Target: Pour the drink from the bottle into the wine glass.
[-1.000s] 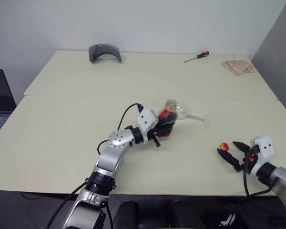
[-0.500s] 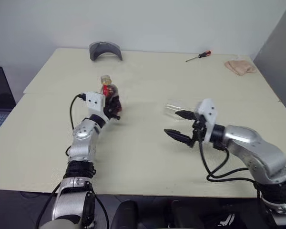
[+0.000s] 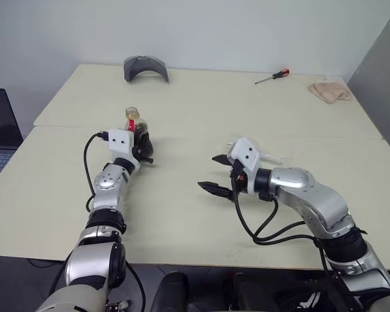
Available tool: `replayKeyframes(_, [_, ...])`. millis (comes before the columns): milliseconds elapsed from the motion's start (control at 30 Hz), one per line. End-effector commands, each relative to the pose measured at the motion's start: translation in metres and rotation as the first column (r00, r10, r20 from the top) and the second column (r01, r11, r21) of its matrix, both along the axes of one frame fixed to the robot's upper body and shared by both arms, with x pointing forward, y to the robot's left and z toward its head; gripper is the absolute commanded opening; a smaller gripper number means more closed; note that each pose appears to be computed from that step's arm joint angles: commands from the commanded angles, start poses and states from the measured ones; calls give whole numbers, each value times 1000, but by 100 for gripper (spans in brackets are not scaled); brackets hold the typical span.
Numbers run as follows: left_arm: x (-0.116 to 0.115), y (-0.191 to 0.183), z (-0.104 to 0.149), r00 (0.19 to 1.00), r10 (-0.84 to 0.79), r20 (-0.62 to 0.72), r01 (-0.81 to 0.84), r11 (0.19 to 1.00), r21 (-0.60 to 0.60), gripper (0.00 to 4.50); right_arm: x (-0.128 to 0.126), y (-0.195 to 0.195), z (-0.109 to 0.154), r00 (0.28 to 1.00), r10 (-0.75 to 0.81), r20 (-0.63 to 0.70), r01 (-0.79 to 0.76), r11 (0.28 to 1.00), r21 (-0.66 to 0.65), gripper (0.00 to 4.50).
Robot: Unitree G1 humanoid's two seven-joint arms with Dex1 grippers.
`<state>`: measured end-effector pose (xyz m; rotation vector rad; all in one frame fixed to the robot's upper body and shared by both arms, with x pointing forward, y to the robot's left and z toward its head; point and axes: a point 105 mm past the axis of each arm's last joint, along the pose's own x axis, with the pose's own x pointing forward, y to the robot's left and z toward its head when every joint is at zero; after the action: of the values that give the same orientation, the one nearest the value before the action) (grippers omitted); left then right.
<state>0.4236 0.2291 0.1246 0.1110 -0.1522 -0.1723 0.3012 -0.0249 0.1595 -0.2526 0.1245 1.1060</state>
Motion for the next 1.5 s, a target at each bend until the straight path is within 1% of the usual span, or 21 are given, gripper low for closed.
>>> replayKeyframes(33, [-2, 2, 2, 1000, 15, 25, -15, 1000, -22, 236, -4, 3, 15, 998, 14, 55, -15, 1000, 12, 450])
replayKeyframes(133, [-6, 0, -1, 1000, 5, 30, -4, 999, -35, 333, -5, 2, 17, 998, 7, 56, -8, 1000, 20, 450])
replayKeyframes(233, [-16, 1, 3, 998, 10, 63, -7, 999, -45, 431, -8, -2, 22, 997, -4, 71, 2, 1000, 21, 450])
replayKeyframes(267, [-22, 1, 4, 997, 12, 74, -9, 999, -40, 448, -9, -5, 24, 997, -9, 76, 7, 1000, 22, 450])
replayKeyframes(333, [-32, 3, 5, 996, 22, 84, -19, 999, -31, 448, -11, -12, 26, 996, -27, 83, 25, 1000, 19, 450])
replayKeyframes(367, [-42, 6, 5, 995, 40, 89, -39, 999, -18, 448, -11, -20, 27, 994, -57, 97, 56, 998, 8, 450])
replayKeyframes(433, [-65, 10, 5, 994, 66, 87, -66, 998, 0, 448, -9, -41, 27, 982, -140, 131, 143, 989, -20, 450])
replayKeyframes(500, [-79, 9, 4, 995, 73, 74, -74, 997, 13, 448, -8, -55, 25, 968, -191, 160, 201, 978, -48, 450])
replayKeyframes(567, [-94, 4, -1, 998, 56, 39, -57, 998, 24, 448, -3, -74, 20, 938, -288, 196, 307, 948, -78, 450])
replayKeyframes(633, [-102, -2, -4, 999, 33, 14, -34, 999, 32, 448, -2, -84, 17, 911, -343, 228, 371, 924, -95, 450])
replayKeyframes(700, [-107, -17, -5, 999, -39, -2, 39, 998, 56, 448, 0, -92, 9, 870, -364, 333, 434, 886, -165, 450])
replayKeyframes(767, [-109, -38, -4, 990, -140, -17, 141, 988, 66, 448, 4, -98, 0, 812, -385, 438, 515, 827, -227, 450])
replayKeyframes(833, [-111, -62, -3, 963, -269, -35, 271, 960, 76, 448, 12, -101, -9, 711, -331, 620, 610, 729, -311, 450])
replayKeyframes(867, [-113, -71, -2, 949, -312, -42, 315, 945, 85, 448, 14, -102, -11, 673, -299, 677, 640, 693, -331, 450])
replayKeyframes(967, [-115, -93, -3, 897, -435, -77, 441, 892, 101, 448, 23, -95, -19, 575, -177, 799, 706, 601, -375, 450])
replayKeyframes(1033, [-115, -105, -3, 867, -491, -91, 498, 860, 109, 448, 31, -93, -22, 489, -112, 865, 775, 511, -372, 450])
replayKeyframes(1067, [-114, -109, -1, 858, -505, -91, 513, 852, 108, 448, 33, -93, -25, 469, -104, 877, 796, 480, -369, 450])
replayKeyframes(1133, [-111, -113, 2, 847, -524, -88, 531, 841, 108, 448, 39, -94, -30, 448, -90, 889, 824, 428, -372, 450])
replayKeyframes(1233, [-109, -118, 3, 842, -532, -85, 539, 835, 110, 448, 45, -93, -34, 431, -65, 900, 839, 394, -374, 450])
replayKeyframes(1400, [-104, -127, 9, 829, -555, -66, 559, 821, 118, 448, 63, -102, -49, 449, -49, 892, 855, 314, -413, 450])
replayKeyframes(1500, [-103, -130, 11, 827, -560, -56, 562, 818, 119, 448, 69, -103, -53, 451, -40, 892, 855, 307, -418, 450])
